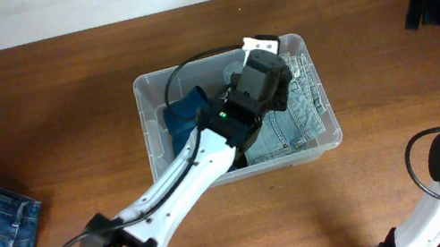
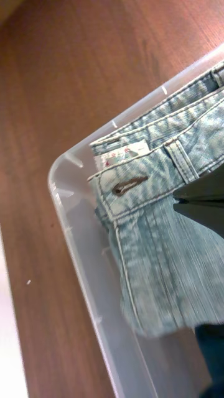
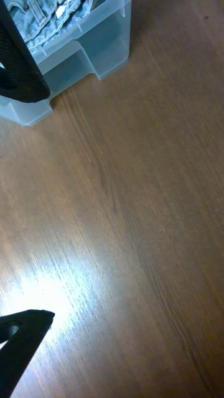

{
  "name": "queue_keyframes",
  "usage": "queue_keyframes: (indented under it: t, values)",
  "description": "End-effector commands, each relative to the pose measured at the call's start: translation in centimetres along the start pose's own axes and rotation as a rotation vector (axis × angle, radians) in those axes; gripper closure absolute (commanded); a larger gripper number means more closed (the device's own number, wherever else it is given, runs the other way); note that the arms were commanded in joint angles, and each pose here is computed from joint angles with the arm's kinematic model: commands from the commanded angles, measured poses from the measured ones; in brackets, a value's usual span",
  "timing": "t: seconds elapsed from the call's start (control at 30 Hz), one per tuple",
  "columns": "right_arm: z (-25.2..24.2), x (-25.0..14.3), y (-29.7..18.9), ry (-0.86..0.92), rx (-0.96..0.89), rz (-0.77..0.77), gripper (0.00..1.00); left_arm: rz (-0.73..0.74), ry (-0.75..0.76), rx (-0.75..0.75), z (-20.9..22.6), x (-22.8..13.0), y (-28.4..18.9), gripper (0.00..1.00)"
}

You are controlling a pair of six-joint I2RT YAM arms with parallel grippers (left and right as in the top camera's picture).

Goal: Pack container
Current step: 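Lower the light-blue jeans into the bin's right half, then press the jeans flat into the bin with the left gripper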

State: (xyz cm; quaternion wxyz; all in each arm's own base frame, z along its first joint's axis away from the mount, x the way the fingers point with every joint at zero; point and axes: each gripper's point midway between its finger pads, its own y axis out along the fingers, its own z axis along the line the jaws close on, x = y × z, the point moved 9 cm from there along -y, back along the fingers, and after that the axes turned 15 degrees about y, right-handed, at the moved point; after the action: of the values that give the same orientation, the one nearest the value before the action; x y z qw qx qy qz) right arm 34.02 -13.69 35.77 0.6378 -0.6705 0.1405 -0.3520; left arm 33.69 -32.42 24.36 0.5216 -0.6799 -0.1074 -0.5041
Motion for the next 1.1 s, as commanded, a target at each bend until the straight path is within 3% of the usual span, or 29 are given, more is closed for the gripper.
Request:
queue_keyframes:
  t: [0.0,0.37,0.57,0.9,1.07]
  values:
    - [-0.2,0.0,-0.4,0.004,-0.008,-0.013,0.01,0.007,0.042,-0.058,-0.8,0.1,1.2,1.0]
    - [-0.2,0.0,-0.4,0.004,-0.008,-0.013,0.01,0.18,0.109,-0.005,-0.9,-6.1,8.3,1.0]
    - [-0.2,0.0,-0.4,0.004,-0.008,-0.014,0.01,0.247,0.146,-0.006,-0.9,-7.8,9.2,1.0]
    - [-0.2,0.0,-0.4,0.004,-0.008,-0.014,0.02,0.173,0.131,-0.084,-1.6,2.1,3.9,1.0]
    - [-0.2,0.0,-0.4,0.004,-0.008,-0.014,0.01,0.19,0.144,-0.1,-2.4,2.4,3.2,1.0]
